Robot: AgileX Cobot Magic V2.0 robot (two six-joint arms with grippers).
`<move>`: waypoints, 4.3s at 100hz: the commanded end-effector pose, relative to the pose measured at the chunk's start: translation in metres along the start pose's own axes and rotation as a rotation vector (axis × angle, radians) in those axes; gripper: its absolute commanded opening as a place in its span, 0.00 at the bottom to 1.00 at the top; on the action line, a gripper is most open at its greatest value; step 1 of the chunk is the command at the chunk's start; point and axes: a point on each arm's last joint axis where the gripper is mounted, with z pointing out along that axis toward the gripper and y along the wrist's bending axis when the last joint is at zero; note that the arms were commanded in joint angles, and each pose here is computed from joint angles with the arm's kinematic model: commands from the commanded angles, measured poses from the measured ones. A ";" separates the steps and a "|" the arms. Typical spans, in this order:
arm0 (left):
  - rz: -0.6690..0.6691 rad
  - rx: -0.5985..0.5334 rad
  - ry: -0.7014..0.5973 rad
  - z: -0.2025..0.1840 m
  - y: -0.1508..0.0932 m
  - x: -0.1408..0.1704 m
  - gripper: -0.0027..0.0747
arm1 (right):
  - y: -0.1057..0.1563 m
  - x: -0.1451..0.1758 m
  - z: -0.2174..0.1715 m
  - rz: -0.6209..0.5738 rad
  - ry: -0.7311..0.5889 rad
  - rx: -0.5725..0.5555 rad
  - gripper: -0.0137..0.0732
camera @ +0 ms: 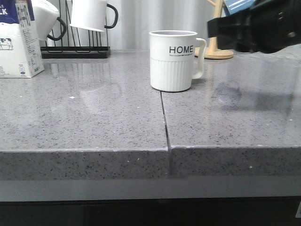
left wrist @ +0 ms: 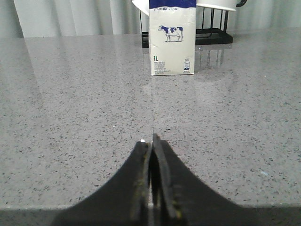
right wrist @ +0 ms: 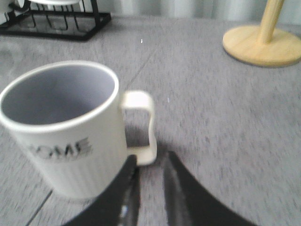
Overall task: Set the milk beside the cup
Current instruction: 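Release the mug and withdraw the right gripper, then reach the left gripper to the milk carton and grasp it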
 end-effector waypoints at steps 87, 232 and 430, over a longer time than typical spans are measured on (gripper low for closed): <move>0.004 0.010 -0.069 0.000 -0.001 0.005 0.01 | -0.024 -0.032 -0.208 0.040 -0.130 0.234 0.08; 0.019 -0.010 0.150 0.035 0.001 -0.121 0.11 | -0.008 0.012 -0.273 0.013 -0.335 0.224 0.08; -0.134 0.062 0.007 0.275 -0.028 -0.144 0.86 | -0.008 0.012 -0.273 0.013 -0.335 0.224 0.08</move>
